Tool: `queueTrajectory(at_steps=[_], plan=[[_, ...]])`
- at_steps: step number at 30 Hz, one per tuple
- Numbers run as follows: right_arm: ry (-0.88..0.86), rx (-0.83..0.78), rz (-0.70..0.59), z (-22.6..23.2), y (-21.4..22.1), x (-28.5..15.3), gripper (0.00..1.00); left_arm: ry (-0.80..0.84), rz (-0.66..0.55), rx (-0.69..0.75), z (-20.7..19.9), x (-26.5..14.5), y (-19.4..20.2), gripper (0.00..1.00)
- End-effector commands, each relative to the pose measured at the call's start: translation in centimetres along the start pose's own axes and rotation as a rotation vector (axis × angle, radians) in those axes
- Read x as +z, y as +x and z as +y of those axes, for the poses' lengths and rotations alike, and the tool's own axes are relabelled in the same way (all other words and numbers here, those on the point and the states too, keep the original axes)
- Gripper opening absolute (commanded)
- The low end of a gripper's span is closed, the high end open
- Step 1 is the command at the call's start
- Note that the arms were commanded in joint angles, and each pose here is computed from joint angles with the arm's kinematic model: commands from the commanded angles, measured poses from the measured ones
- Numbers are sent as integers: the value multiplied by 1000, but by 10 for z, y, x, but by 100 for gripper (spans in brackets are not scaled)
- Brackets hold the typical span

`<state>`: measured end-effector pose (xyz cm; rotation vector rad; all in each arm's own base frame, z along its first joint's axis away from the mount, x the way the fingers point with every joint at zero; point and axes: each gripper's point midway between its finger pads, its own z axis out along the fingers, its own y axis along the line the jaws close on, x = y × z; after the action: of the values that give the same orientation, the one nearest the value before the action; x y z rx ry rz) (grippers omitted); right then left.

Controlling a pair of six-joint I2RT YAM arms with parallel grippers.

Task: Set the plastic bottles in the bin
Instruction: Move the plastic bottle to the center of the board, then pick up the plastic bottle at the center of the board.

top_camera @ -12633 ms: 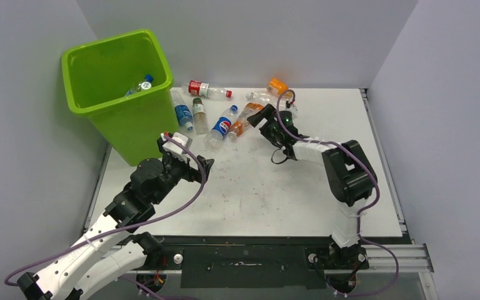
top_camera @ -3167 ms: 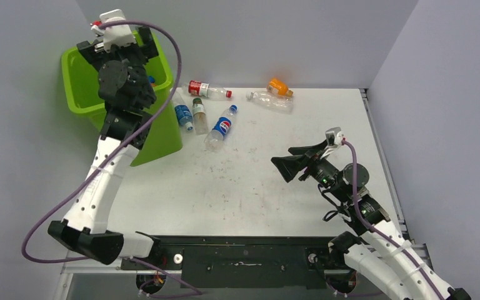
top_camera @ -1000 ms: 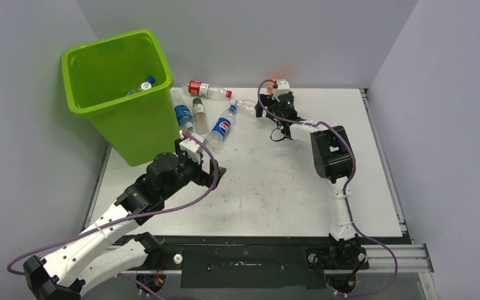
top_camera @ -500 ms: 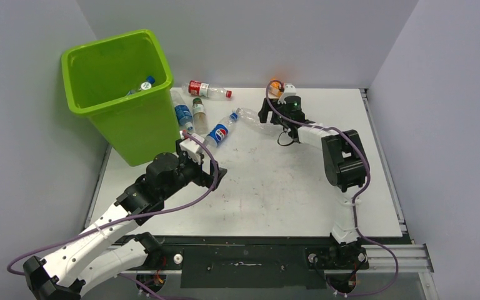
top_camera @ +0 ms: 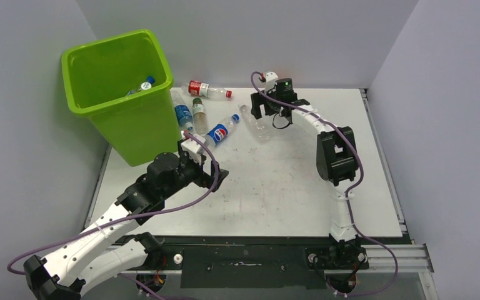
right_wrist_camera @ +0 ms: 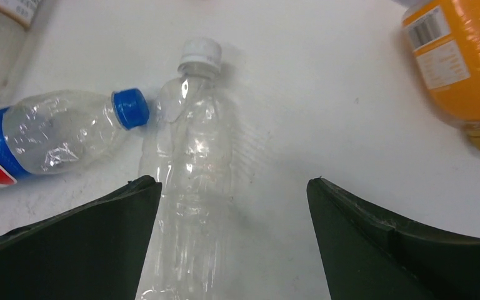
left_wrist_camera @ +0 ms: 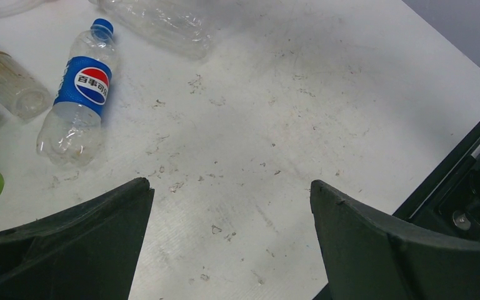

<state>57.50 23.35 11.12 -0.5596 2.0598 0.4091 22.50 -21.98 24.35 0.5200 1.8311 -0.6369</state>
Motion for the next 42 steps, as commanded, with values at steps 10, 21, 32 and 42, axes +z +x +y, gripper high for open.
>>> queueTrajectory(at_steps=[10, 21, 32, 42], plan=[[-29, 56, 196, 36, 52, 11, 90, 63, -42, -32, -14, -1, -14, 96], [-48, 111, 236, 65, 86, 6, 89, 43, -56, -39, -11, -3, -16, 96], [-32, 143, -117, 96, 11, -92, 34, -52, -199, -197, 2, -10, -47, 96], [-313, -32, -493, 230, -15, -270, 32, 65, -564, -313, -19, -55, -164, 96]])
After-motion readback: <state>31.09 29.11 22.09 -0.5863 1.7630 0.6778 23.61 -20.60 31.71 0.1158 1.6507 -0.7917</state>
